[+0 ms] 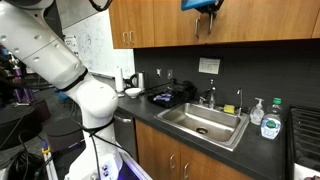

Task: Open the top right cabinet door

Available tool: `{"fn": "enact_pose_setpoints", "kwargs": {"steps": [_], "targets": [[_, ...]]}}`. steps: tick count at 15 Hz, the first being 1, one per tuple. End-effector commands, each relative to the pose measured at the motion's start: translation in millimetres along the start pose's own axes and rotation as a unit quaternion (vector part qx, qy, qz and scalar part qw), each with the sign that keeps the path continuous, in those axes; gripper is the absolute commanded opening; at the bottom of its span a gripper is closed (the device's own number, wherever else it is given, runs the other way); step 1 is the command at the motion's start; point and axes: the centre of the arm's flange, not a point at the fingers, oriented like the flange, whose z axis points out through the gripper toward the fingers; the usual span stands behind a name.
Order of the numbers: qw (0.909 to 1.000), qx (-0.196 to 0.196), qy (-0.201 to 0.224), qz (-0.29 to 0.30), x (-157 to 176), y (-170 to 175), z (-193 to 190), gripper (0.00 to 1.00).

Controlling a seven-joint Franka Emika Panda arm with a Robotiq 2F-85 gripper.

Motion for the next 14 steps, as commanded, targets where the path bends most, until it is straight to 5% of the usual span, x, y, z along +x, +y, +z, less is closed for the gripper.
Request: {"fn": "enact_pose_setpoints", "kwargs": {"steps": [1, 14], "targets": [[0.999, 0.015, -0.038, 0.019, -57, 9, -4, 0.03], [0.999, -0.001, -0.013, 0.042, -93, 62, -44, 0.03]]}}
